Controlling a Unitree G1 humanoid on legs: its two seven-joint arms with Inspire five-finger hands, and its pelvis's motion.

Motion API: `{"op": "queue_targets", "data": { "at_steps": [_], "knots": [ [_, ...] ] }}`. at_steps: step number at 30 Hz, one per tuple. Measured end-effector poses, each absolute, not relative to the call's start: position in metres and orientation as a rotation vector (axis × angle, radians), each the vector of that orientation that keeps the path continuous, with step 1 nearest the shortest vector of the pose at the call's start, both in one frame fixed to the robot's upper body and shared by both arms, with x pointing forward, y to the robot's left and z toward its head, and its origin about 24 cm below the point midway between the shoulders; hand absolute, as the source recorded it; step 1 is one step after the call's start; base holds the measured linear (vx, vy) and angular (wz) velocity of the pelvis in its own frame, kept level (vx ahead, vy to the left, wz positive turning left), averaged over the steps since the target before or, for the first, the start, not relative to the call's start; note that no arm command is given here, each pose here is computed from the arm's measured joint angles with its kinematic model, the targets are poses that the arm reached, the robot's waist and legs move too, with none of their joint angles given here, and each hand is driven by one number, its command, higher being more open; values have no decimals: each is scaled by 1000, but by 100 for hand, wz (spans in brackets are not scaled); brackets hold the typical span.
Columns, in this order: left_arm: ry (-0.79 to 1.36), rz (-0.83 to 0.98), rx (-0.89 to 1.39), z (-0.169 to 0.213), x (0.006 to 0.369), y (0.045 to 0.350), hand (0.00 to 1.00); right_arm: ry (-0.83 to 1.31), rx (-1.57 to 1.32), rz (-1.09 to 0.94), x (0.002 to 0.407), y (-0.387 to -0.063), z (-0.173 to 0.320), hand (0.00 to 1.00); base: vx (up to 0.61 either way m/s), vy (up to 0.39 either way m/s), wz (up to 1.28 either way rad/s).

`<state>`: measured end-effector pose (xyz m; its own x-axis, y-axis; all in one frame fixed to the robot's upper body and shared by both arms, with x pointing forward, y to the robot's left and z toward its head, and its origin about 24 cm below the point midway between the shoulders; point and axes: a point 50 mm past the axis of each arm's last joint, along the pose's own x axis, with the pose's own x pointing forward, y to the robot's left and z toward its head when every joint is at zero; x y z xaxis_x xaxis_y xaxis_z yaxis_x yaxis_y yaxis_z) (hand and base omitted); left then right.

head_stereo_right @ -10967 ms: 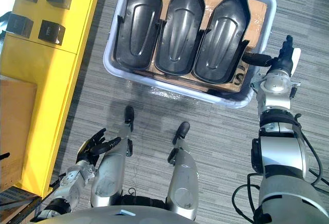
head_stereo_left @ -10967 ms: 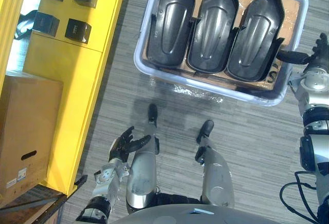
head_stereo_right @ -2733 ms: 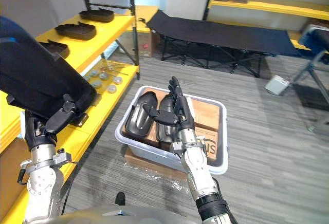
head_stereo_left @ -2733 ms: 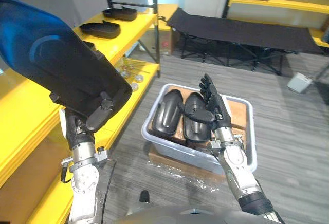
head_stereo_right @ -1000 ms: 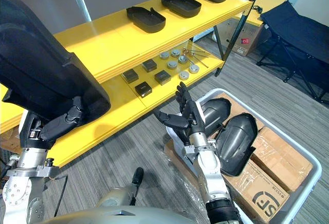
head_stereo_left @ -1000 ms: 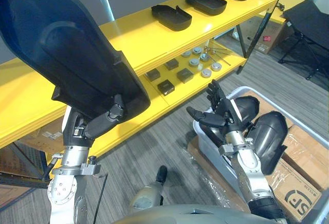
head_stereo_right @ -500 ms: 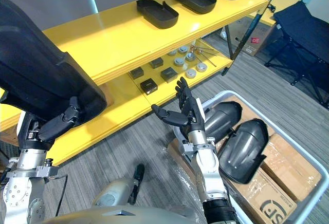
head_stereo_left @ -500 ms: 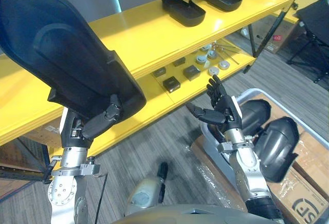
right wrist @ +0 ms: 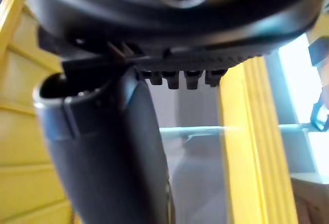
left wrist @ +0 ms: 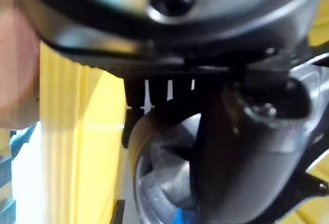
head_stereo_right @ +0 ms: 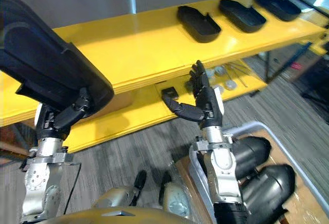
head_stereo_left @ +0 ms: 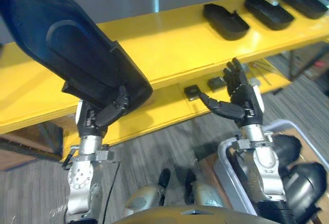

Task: Walk over and take three plastic housings, then place them on the shelf

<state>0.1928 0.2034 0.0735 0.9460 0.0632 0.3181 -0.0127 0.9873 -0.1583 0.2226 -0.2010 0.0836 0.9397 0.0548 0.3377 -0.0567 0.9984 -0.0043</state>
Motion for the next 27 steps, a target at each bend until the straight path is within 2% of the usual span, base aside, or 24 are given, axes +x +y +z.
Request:
{"op": "queue_targets", "data": {
  "at_steps": [5,10,15,19,24,27],
  "knots": [
    [-308,50,-146,70,186,208,0,-343,54,49,212,-208,81,100,222,-43,65],
    [-290,-22,-132,67,190,188,0,-409,50,6,223,-217,91,100,211,157,32],
    [-301,-76,-83,71,196,182,0,-382,71,-83,232,-220,83,100,170,427,-26],
    [-280,-59,0,73,194,203,0,-388,134,-99,232,-209,81,100,52,239,-21],
    [-261,-102,52,78,196,211,0,-369,130,-84,233,-200,78,100,-39,15,-41],
    [-213,-209,53,77,206,197,0,-324,110,-101,227,-202,70,100,-60,-69,-32]
  ]
}}
